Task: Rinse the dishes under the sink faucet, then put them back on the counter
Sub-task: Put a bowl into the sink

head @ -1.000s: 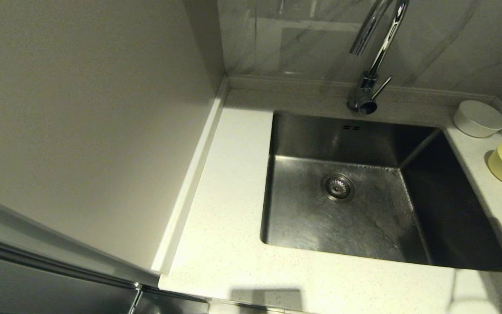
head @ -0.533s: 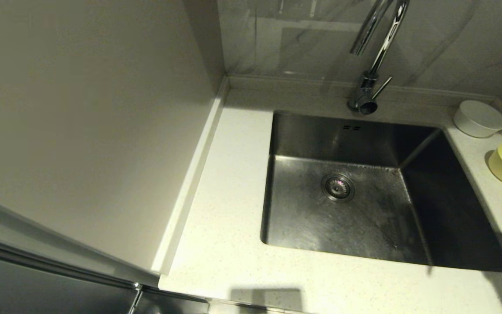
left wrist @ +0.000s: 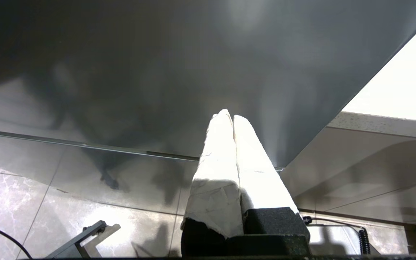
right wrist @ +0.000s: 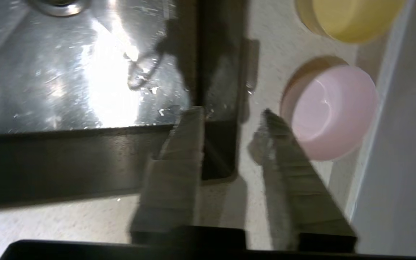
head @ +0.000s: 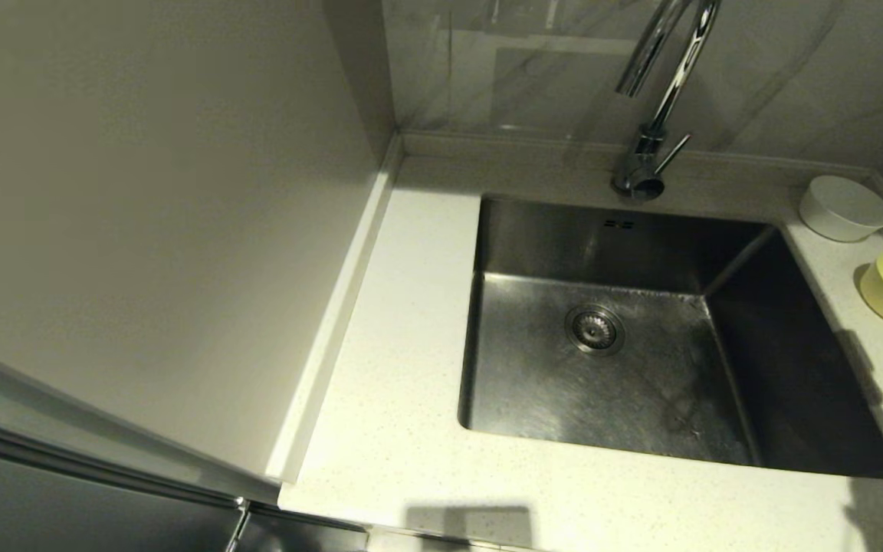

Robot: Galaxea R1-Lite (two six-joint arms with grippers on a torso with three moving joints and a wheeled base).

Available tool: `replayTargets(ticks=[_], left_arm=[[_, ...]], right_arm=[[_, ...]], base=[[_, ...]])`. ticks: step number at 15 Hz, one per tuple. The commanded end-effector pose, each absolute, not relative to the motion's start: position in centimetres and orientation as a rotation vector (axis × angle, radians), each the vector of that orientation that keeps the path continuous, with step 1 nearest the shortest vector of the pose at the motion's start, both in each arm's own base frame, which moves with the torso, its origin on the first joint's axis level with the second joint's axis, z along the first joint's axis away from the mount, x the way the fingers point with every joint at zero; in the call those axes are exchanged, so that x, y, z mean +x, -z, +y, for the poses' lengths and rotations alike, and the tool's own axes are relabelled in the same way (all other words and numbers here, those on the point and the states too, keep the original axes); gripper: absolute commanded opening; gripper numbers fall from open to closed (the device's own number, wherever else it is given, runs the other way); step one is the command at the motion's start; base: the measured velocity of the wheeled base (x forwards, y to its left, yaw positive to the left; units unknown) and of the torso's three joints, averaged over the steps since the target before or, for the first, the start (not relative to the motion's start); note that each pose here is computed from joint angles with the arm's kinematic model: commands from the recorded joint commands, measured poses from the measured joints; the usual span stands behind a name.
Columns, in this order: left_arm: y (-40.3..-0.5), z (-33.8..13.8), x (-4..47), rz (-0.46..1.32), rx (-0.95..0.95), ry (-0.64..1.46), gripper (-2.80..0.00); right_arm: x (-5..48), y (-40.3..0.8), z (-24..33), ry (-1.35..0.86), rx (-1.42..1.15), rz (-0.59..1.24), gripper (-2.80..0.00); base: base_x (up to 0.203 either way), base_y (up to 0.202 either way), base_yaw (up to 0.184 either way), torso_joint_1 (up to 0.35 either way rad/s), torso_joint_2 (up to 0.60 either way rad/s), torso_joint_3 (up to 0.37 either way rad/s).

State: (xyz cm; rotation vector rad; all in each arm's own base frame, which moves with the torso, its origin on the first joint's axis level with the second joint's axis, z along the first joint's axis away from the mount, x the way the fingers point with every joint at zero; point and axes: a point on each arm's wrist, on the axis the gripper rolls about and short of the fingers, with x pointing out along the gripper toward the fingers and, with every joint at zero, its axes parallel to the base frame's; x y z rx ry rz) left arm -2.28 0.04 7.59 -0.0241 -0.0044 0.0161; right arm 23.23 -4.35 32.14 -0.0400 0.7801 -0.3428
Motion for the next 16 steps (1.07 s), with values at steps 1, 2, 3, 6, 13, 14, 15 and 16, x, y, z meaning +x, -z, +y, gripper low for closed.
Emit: replayTargets(ticks=[1,2,3,6,13,14,15,16], left_arm=[[-7.6,0.0,-2.3,-0.006,-0.025,-0.017,-2.80],[-7.6,0.0,-2.3,-0.006,-0.025,-0.017,-2.80],[-7.6,0.0,-2.3,-0.006,-0.025,-0.017,-2.80],[-7.6,0.0,-2.3,-0.006,-0.025,-0.017,-2.80],[-7.6,0.0,-2.3,-0.006,-0.025,-0.017,-2.80],[-7.6,0.0,-2.3,-0.006,-0.025,-0.017,-2.80],[-7.6,0.0,-2.3,-0.006,-0.025,-0.017,-2.80],[-7.6,0.0,-2.3,-0.006,-0.025,-0.017,-2.80]], right_arm=[[23.6,-31.2,-5.6,0.433,0.047,0.811,0.00],[23.4,-30.8,-6.1,0.496,0.100,0.812,0.00],[23.1,-30.5,-6.6,0.549,0.136,0.818,0.00],[21.2,-29.5,-7.2,0.605,0.169,0.850,0.00],[24.1,-26.7,-9.7,0.622,0.219,0.899,0.00],[24.8,-26.3,-10.2,0.630,0.219,0.888,0.00],[25.3,-25.9,-10.8,0.643,0.224,0.886,0.00],[25.8,-25.5,-11.4,0.655,0.229,0.886,0.00]], base=[[0.000,0.000,0.000,0.000,0.00,0.000],[0.000,0.000,0.000,0.000,0.00,0.000],[0.000,0.000,0.000,0.000,0.00,0.000],[0.000,0.000,0.000,0.000,0.00,0.000],[0.000,0.000,0.000,0.000,0.00,0.000],[0.000,0.000,0.000,0.000,0.00,0.000],[0.000,0.000,0.000,0.000,0.00,0.000],[0.000,0.000,0.000,0.000,0.00,0.000]])
